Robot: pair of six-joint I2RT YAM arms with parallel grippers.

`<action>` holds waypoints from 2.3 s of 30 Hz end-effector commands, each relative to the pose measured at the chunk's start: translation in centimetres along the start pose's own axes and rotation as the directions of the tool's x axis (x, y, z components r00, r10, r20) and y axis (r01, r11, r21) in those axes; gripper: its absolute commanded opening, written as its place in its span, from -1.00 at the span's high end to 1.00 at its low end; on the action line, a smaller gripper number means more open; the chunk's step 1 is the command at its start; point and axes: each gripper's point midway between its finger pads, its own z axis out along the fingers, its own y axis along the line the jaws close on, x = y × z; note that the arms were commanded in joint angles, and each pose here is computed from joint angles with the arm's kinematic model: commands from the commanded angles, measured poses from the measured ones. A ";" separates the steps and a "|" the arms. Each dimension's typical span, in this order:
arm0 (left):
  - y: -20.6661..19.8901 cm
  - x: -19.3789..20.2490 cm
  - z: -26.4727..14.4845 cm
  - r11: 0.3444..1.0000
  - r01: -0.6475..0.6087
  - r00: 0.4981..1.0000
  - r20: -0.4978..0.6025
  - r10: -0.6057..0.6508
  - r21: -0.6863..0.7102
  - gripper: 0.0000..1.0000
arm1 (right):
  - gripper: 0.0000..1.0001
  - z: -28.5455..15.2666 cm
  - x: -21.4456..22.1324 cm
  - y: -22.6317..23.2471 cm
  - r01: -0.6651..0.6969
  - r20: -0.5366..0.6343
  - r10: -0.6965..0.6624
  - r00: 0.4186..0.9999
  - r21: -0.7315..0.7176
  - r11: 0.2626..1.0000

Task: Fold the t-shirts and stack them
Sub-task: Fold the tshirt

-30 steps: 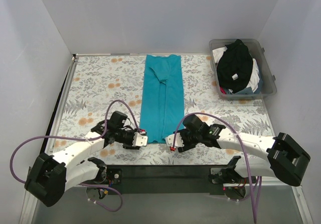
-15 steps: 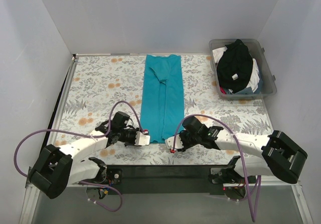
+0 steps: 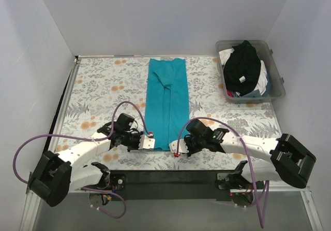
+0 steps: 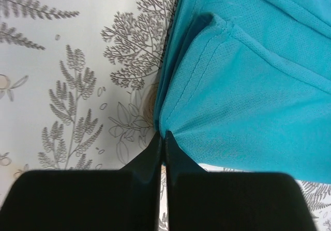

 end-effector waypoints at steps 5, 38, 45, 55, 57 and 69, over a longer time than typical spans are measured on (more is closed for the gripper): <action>-1.7 -4.2 -2.6 0.996 0.066 0.993 0.089 -0.072 0.062 1.00 | 0.97 -2.8 -3.0 0.1 -0.055 0.029 0.055 0.998 -0.022 0.998; 25.6 -0.9 -3.3 0.967 0.108 0.988 0.133 -0.079 -0.230 1.00 | 0.97 -4.1 5.1 -25.2 0.086 -0.048 -0.077 0.996 0.261 0.961; 29.1 1.3 -2.3 0.956 0.129 0.986 0.133 -0.096 -0.262 1.00 | 0.97 -2.5 7.4 -27.6 0.079 -0.061 -0.065 0.996 0.255 0.964; 33.5 3.0 -3.2 0.875 0.258 0.965 0.156 -0.211 -0.410 0.22 | -0.24 -4.1 9.4 -32.4 0.019 -0.095 0.024 0.995 0.422 0.906; 34.2 2.7 -4.5 0.832 0.325 0.945 0.199 -0.261 -0.450 0.00 | -0.32 -5.8 8.7 -33.3 -0.006 -0.075 0.046 0.996 0.463 0.886; 25.6 -0.3 -6.0 0.805 0.501 0.860 0.289 -0.421 -0.317 -0.07 | 0.17 -6.8 5.0 -26.5 -0.204 0.059 0.196 0.979 0.348 0.915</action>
